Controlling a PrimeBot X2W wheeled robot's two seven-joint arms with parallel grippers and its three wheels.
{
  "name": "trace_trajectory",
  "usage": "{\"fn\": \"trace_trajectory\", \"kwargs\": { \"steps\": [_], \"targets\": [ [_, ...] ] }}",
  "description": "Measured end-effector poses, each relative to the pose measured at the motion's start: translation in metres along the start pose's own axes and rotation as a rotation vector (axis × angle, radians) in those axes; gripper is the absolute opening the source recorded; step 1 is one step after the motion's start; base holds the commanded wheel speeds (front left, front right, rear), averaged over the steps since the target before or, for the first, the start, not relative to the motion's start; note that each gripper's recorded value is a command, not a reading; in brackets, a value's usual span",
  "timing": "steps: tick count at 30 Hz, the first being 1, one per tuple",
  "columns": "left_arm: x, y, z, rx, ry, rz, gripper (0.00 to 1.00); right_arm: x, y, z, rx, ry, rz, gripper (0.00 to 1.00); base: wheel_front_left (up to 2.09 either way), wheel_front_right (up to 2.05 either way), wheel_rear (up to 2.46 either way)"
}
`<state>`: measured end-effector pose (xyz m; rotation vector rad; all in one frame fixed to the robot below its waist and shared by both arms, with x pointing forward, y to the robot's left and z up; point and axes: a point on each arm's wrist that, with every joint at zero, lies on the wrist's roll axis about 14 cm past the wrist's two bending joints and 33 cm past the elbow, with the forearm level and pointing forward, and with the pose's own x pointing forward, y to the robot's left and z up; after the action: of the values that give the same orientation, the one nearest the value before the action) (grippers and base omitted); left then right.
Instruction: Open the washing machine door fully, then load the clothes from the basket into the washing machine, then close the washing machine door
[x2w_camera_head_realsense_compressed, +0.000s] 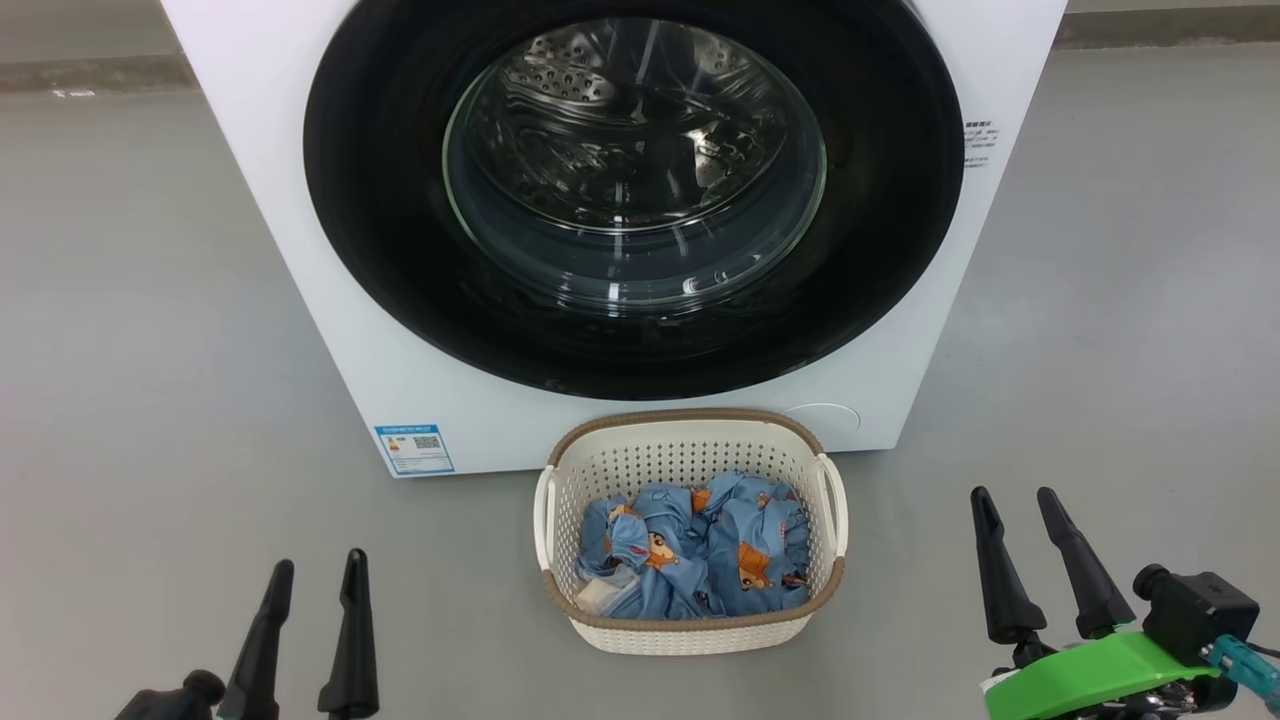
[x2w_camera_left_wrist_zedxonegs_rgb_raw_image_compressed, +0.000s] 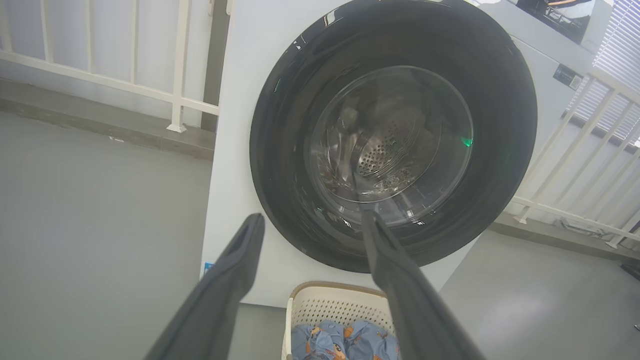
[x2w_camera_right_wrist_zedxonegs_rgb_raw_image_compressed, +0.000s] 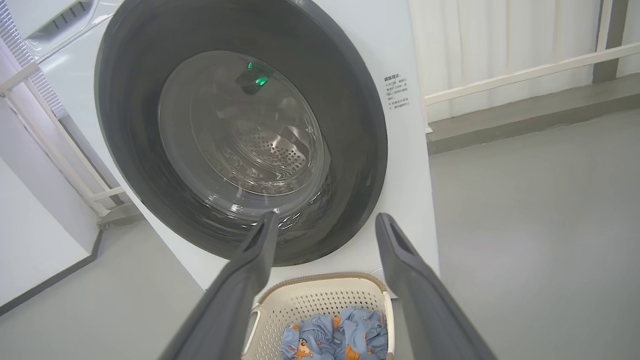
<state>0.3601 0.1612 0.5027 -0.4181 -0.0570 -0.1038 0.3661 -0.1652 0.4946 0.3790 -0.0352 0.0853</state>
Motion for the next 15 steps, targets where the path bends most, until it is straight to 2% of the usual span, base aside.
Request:
{"fn": "trace_trajectory", "kwargs": {
  "steps": [15],
  "targets": [
    [-0.002, 0.012, -0.006, 0.026, 0.019, 0.032, 1.0, -0.005, -0.006, -0.004, -0.01, 0.007, -0.028, 1.0, 0.0, 0.0, 0.0]
  ]
}}
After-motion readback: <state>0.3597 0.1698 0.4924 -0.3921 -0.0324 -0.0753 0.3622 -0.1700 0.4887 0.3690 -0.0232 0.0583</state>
